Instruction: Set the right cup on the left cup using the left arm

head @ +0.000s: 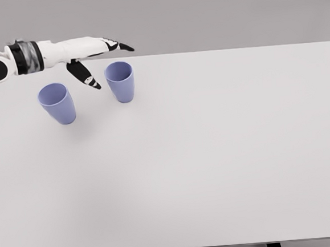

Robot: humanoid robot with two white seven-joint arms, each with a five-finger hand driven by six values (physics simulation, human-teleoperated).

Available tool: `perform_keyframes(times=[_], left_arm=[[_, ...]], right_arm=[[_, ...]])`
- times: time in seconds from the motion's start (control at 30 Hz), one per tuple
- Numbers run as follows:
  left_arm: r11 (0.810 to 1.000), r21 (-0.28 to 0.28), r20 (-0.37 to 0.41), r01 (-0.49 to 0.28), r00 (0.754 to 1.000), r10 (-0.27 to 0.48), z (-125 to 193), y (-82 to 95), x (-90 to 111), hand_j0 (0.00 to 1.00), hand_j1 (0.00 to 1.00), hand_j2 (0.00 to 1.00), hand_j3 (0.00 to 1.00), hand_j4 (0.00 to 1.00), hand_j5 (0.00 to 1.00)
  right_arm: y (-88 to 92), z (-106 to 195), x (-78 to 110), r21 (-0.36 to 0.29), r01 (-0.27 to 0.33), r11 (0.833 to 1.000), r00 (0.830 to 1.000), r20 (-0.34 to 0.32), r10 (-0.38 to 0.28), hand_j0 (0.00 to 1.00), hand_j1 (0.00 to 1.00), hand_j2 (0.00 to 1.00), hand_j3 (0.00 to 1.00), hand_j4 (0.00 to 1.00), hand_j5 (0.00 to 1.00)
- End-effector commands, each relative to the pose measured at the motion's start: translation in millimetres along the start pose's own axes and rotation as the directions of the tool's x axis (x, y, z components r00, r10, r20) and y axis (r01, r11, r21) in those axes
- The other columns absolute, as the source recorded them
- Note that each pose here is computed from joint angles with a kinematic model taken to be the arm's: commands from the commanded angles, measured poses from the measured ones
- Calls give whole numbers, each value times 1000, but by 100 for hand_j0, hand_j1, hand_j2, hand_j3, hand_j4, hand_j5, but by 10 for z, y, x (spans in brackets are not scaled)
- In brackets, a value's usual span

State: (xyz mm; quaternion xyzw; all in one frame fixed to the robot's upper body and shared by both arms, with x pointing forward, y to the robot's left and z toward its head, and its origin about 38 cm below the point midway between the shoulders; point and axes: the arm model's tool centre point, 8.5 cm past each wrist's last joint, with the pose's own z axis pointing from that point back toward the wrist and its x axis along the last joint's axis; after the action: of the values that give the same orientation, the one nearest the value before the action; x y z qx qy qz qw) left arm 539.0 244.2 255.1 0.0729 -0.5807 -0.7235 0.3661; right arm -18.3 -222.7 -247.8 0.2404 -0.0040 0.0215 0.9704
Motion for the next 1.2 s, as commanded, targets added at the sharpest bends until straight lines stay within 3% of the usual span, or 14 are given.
perform_keyframes(times=[0.0, 0.1, 0.3, 0.37, 0.97, 1.17], left_arm=[[1000, 9, -17, -8, 1000, 8, -42, 17, -43, 100, 100, 100, 100, 100, 100], [1000, 0, -19, -23, 1000, 23, -105, -74, -60, 100, 100, 100, 100, 100, 100], [1000, -8, 3, -23, 1000, 23, -246, -95, 16, 100, 100, 100, 100, 100, 100], [999, -19, -2, -37, 999, 37, -267, -200, -13, 100, 100, 100, 100, 100, 100], [1000, -10, -36, -29, 999, 28, -249, -162, -98, 100, 100, 100, 100, 100, 100], [999, -26, -36, -33, 999, 32, -348, -251, -88, 100, 100, 100, 100, 100, 100]], right_arm=[[1, 0, -1, 1, -1, 1000, 1000, 0, 1, 100, 100, 100, 100, 100, 100], [1, 0, -1, 1, -1, 1000, 1000, 0, 1, 100, 100, 100, 100, 100, 100], [1, 0, -1, 1, -1, 1000, 1000, 0, 1, 100, 100, 100, 100, 100, 100], [1, 0, -1, 1, -1, 1000, 1000, 0, 1, 100, 100, 100, 100, 100, 100], [1, 0, -1, 1, -1, 1000, 1000, 0, 1, 100, 100, 100, 100, 100, 100], [1, 0, -1, 1, -1, 1000, 1000, 0, 1, 100, 100, 100, 100, 100, 100]])
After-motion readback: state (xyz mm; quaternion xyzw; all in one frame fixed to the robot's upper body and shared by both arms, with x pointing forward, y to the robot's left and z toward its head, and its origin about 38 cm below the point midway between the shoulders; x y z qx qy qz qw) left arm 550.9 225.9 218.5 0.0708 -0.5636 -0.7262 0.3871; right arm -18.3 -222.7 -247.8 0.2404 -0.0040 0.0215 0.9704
